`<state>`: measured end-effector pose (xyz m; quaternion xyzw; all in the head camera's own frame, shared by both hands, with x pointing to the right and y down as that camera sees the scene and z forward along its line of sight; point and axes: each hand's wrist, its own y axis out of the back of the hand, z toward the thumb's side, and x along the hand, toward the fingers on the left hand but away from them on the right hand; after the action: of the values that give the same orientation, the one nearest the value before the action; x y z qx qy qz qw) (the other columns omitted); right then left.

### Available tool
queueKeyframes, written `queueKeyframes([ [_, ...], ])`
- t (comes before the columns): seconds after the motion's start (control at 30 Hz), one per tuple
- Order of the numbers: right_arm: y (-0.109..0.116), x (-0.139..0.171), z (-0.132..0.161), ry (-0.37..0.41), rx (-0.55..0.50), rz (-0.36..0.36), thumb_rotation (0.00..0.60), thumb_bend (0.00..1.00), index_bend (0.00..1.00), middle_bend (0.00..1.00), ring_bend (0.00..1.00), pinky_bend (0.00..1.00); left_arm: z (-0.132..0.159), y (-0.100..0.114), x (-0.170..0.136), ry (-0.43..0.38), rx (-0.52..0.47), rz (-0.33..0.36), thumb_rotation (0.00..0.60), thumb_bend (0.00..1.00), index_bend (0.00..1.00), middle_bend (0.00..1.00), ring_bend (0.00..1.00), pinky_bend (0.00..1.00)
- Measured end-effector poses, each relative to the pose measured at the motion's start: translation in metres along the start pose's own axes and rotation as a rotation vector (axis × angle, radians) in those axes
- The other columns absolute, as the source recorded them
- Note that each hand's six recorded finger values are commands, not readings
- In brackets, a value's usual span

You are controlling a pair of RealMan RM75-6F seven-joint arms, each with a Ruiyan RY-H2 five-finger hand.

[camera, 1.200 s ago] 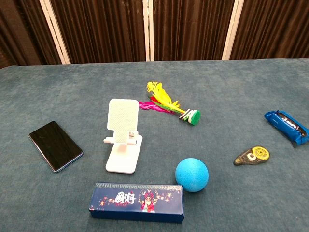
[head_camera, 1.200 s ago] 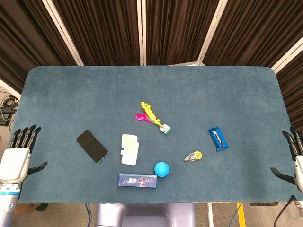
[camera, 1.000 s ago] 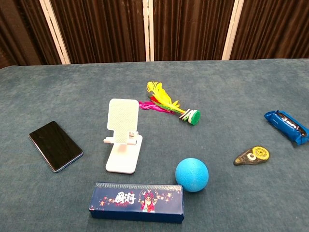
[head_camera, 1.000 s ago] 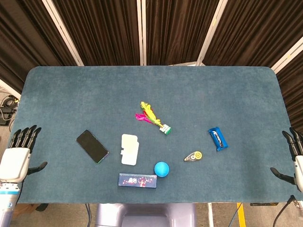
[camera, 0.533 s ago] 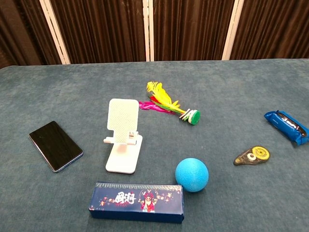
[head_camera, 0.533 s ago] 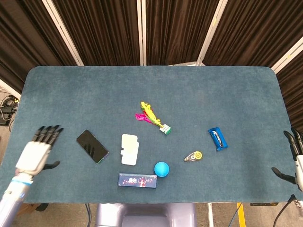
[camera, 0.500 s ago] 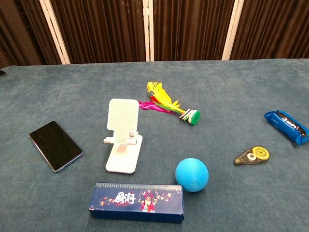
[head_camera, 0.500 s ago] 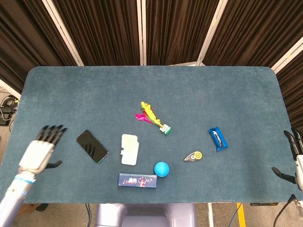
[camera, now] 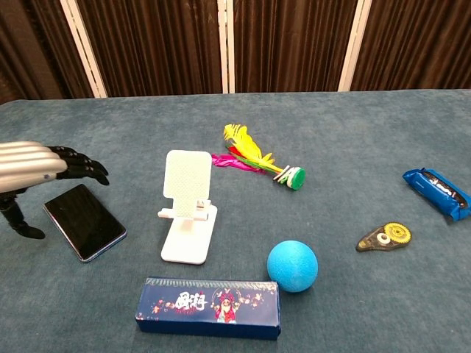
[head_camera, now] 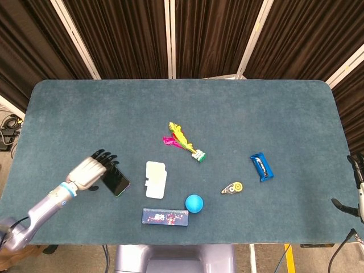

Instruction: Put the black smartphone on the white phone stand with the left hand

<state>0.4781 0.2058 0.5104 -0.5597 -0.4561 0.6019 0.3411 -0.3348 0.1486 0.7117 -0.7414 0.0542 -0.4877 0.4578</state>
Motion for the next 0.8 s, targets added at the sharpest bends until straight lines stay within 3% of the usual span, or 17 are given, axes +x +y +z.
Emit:
queueKeyframes([
  [0.33, -0.002, -0.004, -0.004, -0.022, 0.010, 0.003, 0.600, 0.00, 0.00, 0.00, 0.00, 0.00, 0.013, -0.011, 0.019, -0.086, 0.077, -0.063, 0.600, 0.00, 0.24, 0.14, 0.16, 0.18],
  [0.43, -0.003, -0.004, -0.004, -0.021, 0.010, 0.005, 0.600, 0.00, 0.00, 0.00, 0.00, 0.00, 0.014, -0.013, 0.020, -0.094, 0.092, -0.062, 0.600, 0.00, 0.29, 0.21, 0.23, 0.24],
  [0.5, -0.004, -0.004, -0.003, -0.019, 0.011, 0.007, 0.600, 0.00, 0.00, 0.00, 0.00, 0.00, 0.016, -0.015, 0.022, -0.099, 0.102, -0.061, 0.600, 0.00, 0.39, 0.31, 0.34, 0.34],
  [0.6, -0.004, -0.004, -0.003, -0.017, 0.011, 0.009, 0.600, 0.00, 0.00, 0.00, 0.00, 0.00, 0.018, -0.014, 0.023, -0.103, 0.120, -0.039, 0.600, 0.00, 0.54, 0.43, 0.45, 0.44],
  [0.8, -0.004, -0.004, -0.002, -0.016, 0.006, 0.007, 0.600, 0.00, 0.00, 0.00, 0.00, 0.00, 0.020, -0.007, 0.021, -0.112, 0.134, 0.033, 0.600, 0.00, 0.59, 0.47, 0.49, 0.48],
])
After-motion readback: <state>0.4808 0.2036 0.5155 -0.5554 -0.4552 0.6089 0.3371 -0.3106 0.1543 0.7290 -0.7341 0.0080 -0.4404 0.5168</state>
